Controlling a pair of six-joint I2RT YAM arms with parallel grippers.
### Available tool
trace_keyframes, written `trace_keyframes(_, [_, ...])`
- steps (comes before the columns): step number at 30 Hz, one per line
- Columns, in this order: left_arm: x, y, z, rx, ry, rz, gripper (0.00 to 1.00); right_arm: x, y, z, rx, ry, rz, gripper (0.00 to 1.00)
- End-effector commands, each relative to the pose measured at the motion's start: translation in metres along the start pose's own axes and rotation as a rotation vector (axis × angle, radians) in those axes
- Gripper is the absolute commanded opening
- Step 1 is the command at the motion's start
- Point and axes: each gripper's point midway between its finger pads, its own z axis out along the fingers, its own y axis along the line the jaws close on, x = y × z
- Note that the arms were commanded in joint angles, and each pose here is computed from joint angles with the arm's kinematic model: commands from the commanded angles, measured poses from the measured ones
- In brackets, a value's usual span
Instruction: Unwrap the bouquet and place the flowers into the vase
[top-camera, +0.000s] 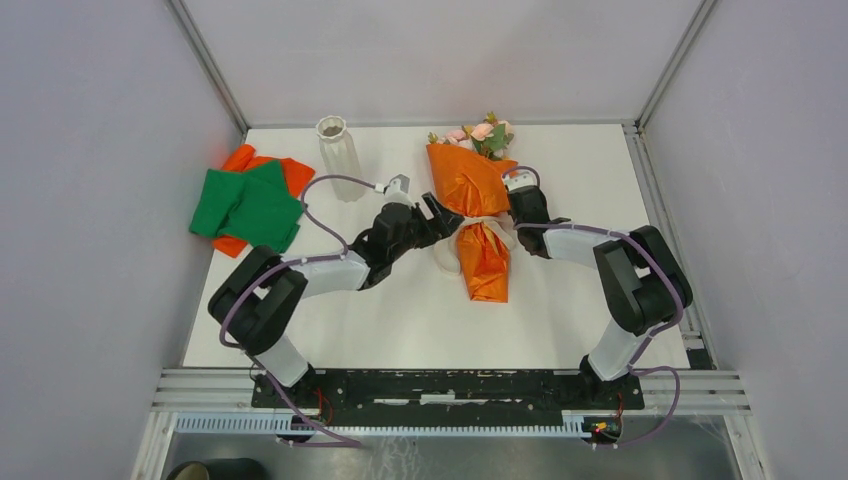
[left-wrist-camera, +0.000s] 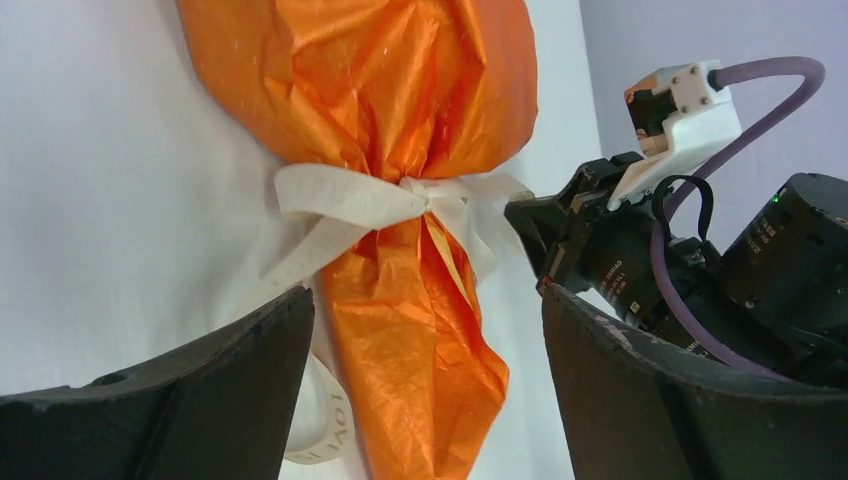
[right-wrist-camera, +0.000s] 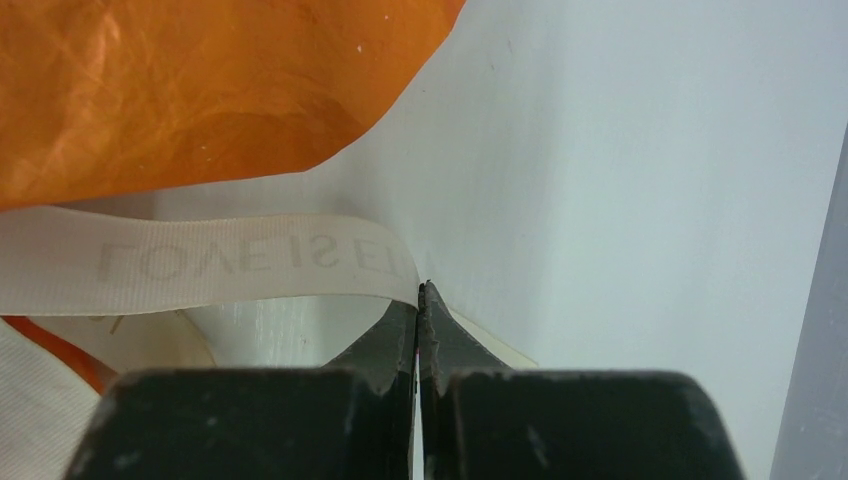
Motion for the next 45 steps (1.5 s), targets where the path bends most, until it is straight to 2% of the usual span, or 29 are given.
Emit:
trace_keyframes(1, [0.004,-0.032,0.000,0.191,-0.019,-0.349,0.90,-0.012,-0.005,-0.006,0.008,-0.042,0.037,0.00])
trace_keyframes(3, [0.008,-0.027,0.001,0.187,-0.027,-0.400,0.90,-0.012,-0.005,-0.007,0.008,-0.044,0.035,0.00])
trace_keyframes(15, [-0.001,-0.029,0.024,0.303,-0.109,-0.502,0.91,-0.005,-0.010,-0.006,0.042,-0.026,0.036,0.00])
trace_keyframes(20, [-0.001,-0.018,0.029,0.264,-0.133,-0.492,0.91,-0.006,-0.012,-0.007,0.047,-0.030,0.036,0.00])
trace_keyframes(27, [-0.020,-0.010,0.031,0.238,-0.206,-0.434,0.90,-0.005,-0.010,-0.007,0.032,-0.031,0.038,0.00])
trace_keyframes(30, [-0.024,-0.009,0.035,0.242,-0.206,-0.423,0.85,-0.004,-0.009,-0.007,0.034,-0.028,0.036,0.00])
trace_keyframes(39, [-0.014,-0.006,0.043,0.248,-0.163,-0.454,0.84,-0.003,-0.007,-0.004,0.031,-0.023,0.036,0.00])
trace_keyframes(45, [-0.002,0.009,0.034,0.210,-0.145,-0.471,0.85,-0.004,-0.007,-0.004,0.028,-0.024,0.038,0.00])
